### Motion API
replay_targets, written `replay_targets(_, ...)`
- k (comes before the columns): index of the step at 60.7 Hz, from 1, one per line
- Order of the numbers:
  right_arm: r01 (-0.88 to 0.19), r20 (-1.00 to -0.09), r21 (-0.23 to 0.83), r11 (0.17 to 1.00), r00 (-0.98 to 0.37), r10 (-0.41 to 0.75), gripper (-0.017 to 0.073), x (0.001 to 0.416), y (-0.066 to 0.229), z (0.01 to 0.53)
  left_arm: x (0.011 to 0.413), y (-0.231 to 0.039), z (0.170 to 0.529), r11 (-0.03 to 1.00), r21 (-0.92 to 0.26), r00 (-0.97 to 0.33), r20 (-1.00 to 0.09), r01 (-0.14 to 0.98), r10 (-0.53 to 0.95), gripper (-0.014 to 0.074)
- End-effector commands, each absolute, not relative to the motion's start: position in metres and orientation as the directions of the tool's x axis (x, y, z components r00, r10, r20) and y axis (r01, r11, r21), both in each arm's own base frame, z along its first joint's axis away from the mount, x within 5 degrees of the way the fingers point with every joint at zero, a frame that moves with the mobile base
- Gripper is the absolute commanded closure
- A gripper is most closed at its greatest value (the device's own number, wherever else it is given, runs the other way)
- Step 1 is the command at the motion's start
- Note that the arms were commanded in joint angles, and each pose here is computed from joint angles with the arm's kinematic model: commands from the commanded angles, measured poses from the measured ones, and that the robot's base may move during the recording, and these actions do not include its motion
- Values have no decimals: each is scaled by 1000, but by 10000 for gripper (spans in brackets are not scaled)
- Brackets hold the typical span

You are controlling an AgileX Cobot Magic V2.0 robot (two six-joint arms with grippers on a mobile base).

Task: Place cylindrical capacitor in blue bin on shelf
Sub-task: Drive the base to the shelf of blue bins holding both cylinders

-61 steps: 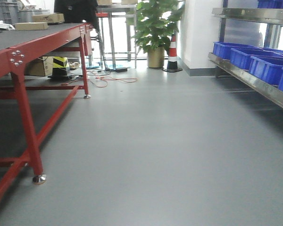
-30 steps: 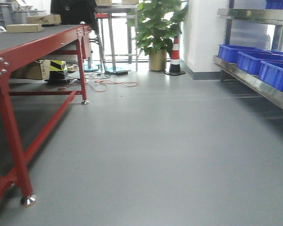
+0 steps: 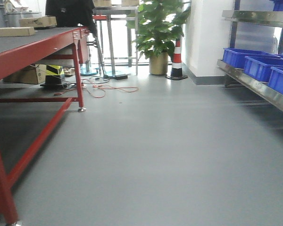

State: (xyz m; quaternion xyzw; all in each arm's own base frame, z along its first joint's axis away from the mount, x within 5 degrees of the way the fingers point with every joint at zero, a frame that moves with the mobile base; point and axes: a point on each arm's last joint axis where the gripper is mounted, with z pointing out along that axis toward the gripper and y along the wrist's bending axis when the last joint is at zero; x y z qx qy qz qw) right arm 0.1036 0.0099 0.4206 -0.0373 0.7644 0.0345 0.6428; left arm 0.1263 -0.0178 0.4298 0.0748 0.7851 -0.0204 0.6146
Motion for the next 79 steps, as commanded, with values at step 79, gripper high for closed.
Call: replay_targets(79, -94, -991, -10, 996, -134, -22, 721, 103, 9, 425, 124, -19, 435, 987, 55, -201, -976, 149, 84, 704)
